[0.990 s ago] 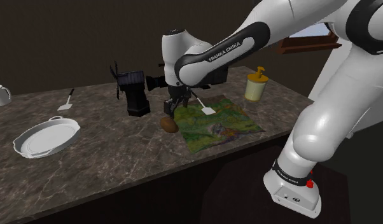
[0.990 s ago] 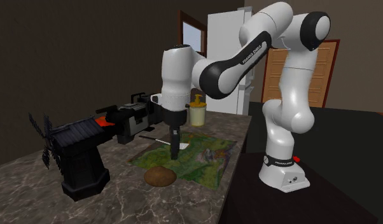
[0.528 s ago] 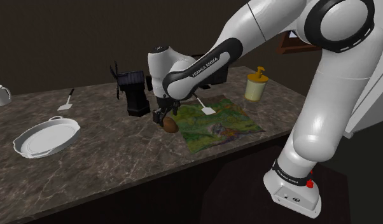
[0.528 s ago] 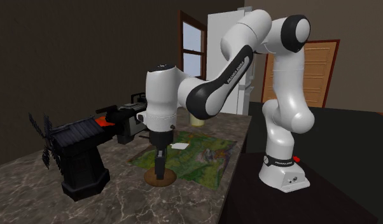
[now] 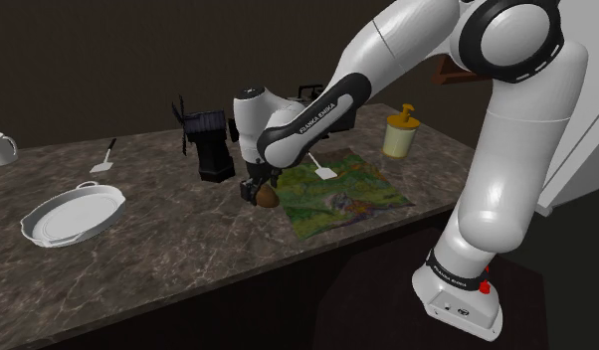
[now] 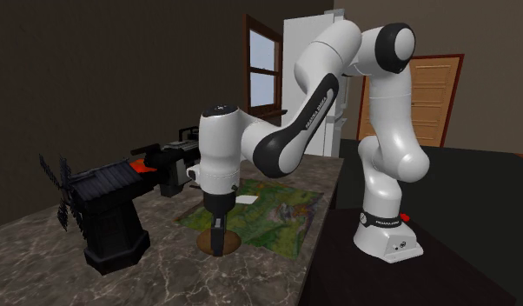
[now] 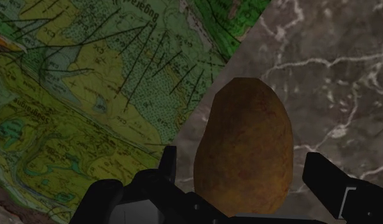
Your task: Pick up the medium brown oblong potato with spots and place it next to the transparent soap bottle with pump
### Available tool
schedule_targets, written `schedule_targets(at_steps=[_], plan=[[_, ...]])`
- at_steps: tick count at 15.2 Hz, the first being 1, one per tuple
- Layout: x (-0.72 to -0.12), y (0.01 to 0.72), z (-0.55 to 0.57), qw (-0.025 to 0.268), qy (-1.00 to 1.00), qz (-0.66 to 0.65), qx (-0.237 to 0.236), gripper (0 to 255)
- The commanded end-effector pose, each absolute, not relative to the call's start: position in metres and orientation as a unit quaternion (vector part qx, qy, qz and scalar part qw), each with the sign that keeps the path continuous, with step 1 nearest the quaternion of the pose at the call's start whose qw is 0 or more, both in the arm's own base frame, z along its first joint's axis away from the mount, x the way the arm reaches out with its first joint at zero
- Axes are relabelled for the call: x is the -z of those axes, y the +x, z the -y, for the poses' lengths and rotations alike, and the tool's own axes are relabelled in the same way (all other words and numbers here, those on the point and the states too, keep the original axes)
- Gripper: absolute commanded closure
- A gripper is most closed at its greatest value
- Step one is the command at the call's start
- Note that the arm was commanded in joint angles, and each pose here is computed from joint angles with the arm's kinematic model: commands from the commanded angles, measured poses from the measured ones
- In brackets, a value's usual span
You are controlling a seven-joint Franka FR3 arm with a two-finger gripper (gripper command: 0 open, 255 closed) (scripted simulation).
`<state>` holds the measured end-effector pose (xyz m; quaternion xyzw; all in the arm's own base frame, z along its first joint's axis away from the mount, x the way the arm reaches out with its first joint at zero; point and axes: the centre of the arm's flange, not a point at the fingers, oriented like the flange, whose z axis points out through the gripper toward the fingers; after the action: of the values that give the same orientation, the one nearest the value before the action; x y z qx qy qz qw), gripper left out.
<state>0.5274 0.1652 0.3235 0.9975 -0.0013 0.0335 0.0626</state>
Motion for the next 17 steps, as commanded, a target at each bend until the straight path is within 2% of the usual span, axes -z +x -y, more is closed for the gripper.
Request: schedule_targets(at_steps=[1, 5, 6, 17], plan=[[-0.323, 0.528, -0.165, 0.063, 0.997, 0.001, -0.034, 0], [-0.323, 0.528, -0.165, 0.063, 0.997, 0.001, -0.034, 0], [-0.323, 0.528, -0.165, 0.063, 0.997, 0.001, -0.034, 255], [-0.333, 0.528, -0.165, 0.063, 0.997, 0.001, -0.034, 255]])
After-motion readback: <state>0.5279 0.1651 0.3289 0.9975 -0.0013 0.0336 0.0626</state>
